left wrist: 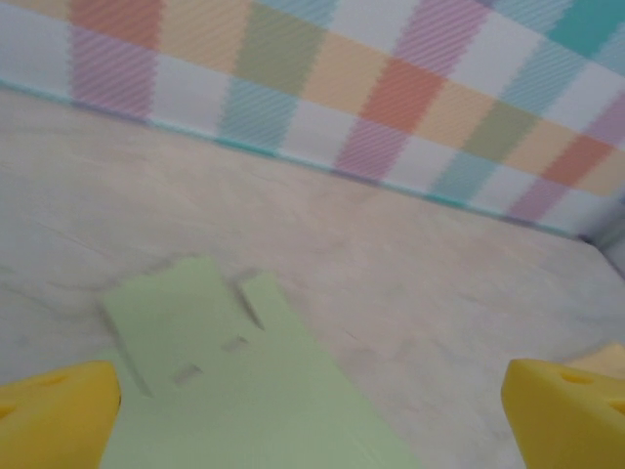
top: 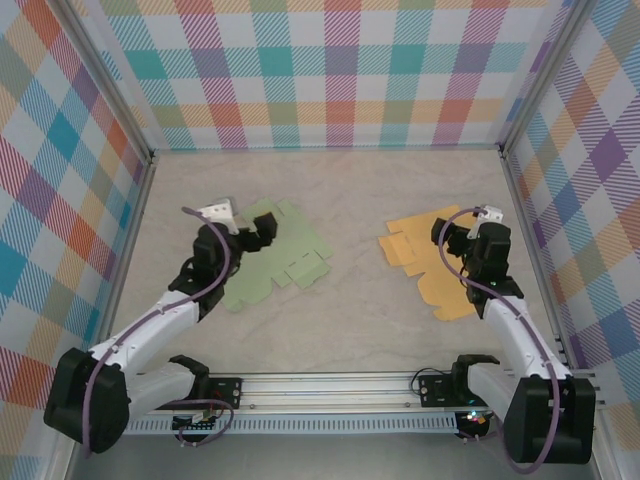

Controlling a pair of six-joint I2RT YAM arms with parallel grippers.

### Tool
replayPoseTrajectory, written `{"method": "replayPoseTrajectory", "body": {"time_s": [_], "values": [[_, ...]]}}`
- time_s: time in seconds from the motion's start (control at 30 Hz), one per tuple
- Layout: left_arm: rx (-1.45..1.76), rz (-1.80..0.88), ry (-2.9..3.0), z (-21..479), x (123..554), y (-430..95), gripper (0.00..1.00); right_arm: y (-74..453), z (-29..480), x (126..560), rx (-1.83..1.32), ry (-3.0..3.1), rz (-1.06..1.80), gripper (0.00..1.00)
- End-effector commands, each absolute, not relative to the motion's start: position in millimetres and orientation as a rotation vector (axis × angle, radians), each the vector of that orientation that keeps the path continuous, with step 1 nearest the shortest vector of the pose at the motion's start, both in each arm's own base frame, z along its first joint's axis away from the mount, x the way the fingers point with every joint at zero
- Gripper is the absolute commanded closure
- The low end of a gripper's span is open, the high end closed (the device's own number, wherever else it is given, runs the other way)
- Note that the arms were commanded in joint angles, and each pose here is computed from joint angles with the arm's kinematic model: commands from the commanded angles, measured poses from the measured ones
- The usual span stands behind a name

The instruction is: Fold the paper box

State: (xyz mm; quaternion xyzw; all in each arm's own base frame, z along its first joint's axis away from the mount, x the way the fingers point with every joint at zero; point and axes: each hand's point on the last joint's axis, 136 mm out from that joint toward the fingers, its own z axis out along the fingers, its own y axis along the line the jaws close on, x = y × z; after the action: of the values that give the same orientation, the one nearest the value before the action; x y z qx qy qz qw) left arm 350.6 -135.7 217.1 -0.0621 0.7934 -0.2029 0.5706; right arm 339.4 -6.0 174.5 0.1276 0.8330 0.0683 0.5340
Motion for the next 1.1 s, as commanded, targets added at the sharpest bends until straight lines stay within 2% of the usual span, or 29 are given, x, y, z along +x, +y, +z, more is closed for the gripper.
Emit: {"method": "replayPoseTrajectory", "body": {"time_s": [0.0, 0.23, 0.37, 0.73, 0.83, 1.07], "values": [[-0.198, -0.509, 1.915, 216, 345, -176, 0.00, -8, 165, 321, 0.394, 2.085, 0.166, 0.00], [-0.074, -0.531, 2.108, 175, 337, -283, 0.00, -14, 174, 303, 0.423, 2.082, 0.128, 0.00], [-0.090, -0.579, 2.190, 157, 334, -320, 0.00, -17, 178, 297, 0.440, 2.076, 0.121, 0.00], [-0.082, -0.805, 2.385, 91, 332, -417, 0.22, -12, 177, 296, 0.435, 2.079, 0.158, 0.00], [-0.073, -0.836, 2.423, 76, 335, -433, 0.29, -11, 178, 295, 0.433, 2.075, 0.166, 0.00], [-0.042, -0.808, 2.465, 53, 346, -455, 0.37, -8, 184, 295, 0.415, 2.055, 0.185, 0.00]]}}
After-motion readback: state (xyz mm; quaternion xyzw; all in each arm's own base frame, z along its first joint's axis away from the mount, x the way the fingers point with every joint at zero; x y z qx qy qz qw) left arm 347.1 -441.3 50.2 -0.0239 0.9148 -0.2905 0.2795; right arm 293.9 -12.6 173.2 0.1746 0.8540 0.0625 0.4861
